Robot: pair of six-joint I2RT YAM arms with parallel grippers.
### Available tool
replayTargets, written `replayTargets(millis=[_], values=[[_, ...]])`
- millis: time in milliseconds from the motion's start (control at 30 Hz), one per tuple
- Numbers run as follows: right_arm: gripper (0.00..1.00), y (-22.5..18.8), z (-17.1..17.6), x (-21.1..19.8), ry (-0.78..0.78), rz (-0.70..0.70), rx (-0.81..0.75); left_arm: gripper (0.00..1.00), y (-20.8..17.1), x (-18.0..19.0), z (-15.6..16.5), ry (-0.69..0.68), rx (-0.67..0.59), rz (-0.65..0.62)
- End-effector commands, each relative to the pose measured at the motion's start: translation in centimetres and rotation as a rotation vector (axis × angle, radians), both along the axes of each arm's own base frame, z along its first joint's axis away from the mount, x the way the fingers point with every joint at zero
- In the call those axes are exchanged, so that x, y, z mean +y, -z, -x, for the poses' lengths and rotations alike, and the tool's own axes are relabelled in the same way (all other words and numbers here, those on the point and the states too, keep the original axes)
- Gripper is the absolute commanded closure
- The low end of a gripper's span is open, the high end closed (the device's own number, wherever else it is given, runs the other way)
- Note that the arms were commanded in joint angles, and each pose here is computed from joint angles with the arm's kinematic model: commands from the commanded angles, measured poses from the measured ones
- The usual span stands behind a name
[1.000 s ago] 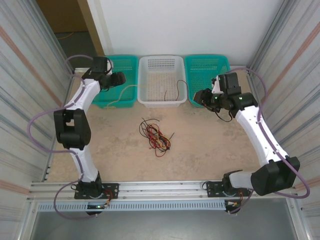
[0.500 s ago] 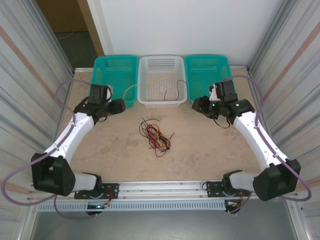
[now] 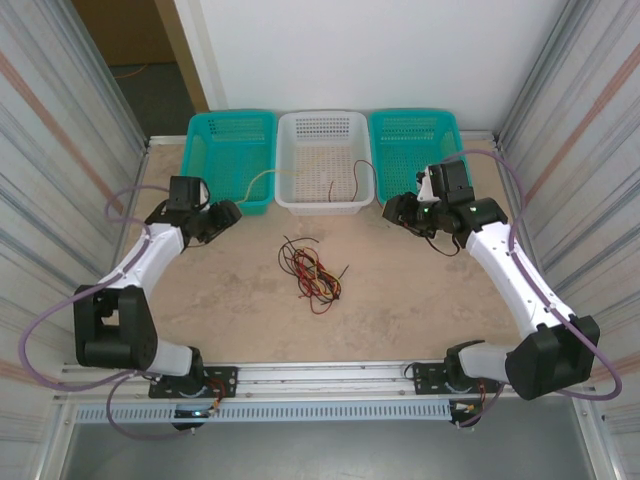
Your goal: Untangle the cables
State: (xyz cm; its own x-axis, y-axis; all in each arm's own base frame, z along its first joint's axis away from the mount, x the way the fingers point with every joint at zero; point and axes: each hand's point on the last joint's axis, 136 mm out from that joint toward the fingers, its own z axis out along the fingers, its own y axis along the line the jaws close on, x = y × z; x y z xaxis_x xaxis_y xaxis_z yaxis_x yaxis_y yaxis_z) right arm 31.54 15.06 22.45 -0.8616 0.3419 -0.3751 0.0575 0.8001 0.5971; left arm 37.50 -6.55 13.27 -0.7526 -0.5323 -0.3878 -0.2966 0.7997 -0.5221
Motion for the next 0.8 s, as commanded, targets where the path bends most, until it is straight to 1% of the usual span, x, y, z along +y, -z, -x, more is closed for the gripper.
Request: replayTargets(millis=[0, 100, 167, 200, 267, 300, 400, 433, 567, 700, 767], values=[[0.57, 0.0, -0.3, -0.3, -0.008, -0.005, -0.009, 0.44, -0.3, -0.1, -1.5, -0.067, -0.038, 0.107], [0.57, 0.3, -0.2, -0.5, -0.001, -0.008, -0.005, 0.56, 0.4, 0.2, -2.1, -0.105, -0.036, 0.161], [0.57, 0.7, -0.2, -0.7, 0.003, -0.005, 0.002, 0.59, 0.4, 0.3, -2.6, -0.121, -0.050, 0.203], [0.57, 1.0, -0.2, -0.8, 0.005, -0.007, 0.011, 0.63, 0.2, 0.2, -2.8, -0.123, -0.062, 0.223], [0.58, 1.3, -0.4, -0.9, 0.010, -0.014, 0.025, 0.74, -0.3, -0.1, -3.2, -0.112, -0.080, 0.245], [0.58, 1.3, -0.5, -0.9, 0.010, -0.017, 0.026, 0.83, -0.6, -0.2, -3.3, -0.107, -0.087, 0.257], [0.58, 1.1, -0.8, -0.9, 0.013, -0.020, 0.017, 0.99, -1.8, -0.5, -3.2, -0.107, -0.110, 0.286], [0.58, 1.1, -0.8, -0.9, 0.014, -0.019, 0.016, 1.00, -2.3, -0.5, -3.0, -0.110, -0.120, 0.290], [0.58, 1.2, -1.2, -1.0, 0.019, -0.019, 0.018, 1.00, -4.8, -0.8, -2.5, -0.097, -0.143, 0.311], [0.58, 0.7, -1.7, -1.3, 0.032, -0.031, 0.013, 1.00, -8.6, -1.6, -2.1, -0.080, -0.203, 0.389], [0.58, 0.5, -2.2, -1.6, 0.044, -0.014, 0.003, 1.00, -10.5, -1.5, -2.2, -0.086, -0.246, 0.418]])
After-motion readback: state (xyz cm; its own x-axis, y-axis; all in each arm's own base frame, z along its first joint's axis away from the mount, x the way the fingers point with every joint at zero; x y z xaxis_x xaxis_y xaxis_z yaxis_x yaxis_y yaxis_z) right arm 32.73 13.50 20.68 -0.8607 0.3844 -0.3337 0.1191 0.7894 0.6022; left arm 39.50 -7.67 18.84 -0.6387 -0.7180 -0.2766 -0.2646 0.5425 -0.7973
